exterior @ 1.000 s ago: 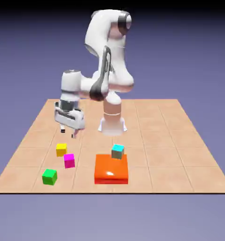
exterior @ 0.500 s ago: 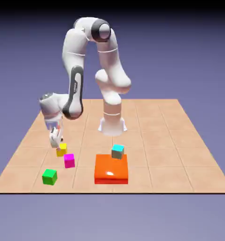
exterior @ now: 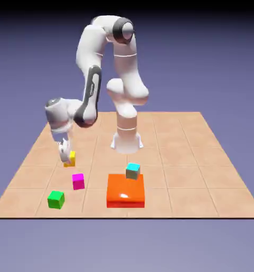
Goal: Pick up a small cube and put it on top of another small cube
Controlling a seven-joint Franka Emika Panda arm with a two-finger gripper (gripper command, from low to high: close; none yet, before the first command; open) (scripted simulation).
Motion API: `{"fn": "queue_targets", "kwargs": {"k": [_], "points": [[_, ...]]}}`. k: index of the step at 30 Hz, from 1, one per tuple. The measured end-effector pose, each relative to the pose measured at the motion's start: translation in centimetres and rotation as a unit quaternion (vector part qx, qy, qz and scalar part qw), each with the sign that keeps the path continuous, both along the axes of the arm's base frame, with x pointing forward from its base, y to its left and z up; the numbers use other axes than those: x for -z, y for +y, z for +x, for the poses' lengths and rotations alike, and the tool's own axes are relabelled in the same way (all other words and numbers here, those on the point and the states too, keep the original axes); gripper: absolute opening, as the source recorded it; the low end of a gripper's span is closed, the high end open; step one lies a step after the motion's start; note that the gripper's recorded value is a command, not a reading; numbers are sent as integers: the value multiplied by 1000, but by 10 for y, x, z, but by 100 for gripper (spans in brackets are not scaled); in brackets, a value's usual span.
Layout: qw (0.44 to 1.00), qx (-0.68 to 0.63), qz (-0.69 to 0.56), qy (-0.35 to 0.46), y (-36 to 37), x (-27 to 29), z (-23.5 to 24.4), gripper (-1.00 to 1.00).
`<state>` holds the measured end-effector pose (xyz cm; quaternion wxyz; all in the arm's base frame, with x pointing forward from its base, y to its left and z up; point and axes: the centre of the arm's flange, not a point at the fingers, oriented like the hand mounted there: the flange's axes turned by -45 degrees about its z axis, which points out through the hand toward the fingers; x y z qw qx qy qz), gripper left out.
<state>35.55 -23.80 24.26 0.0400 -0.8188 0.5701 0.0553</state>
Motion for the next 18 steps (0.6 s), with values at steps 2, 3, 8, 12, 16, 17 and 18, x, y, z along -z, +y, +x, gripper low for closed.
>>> {"fn": "queue_targets", "kwargs": {"k": [2, 3, 8, 12, 16, 17, 18], "points": [[998, -59, -1, 0, 41, -5, 28, -100], [997, -78, -1, 0, 56, -5, 35, -100], [1000, -29, -1, 0, 19, -5, 15, -100], [1000, -3, -1, 0, 1, 22, 4, -100], [1000, 0, -1, 1, 4, 64, 0, 100], [1000, 0, -1, 1, 4, 64, 0, 100], [1000, 0, -1, 1, 4, 64, 0, 100]]}}
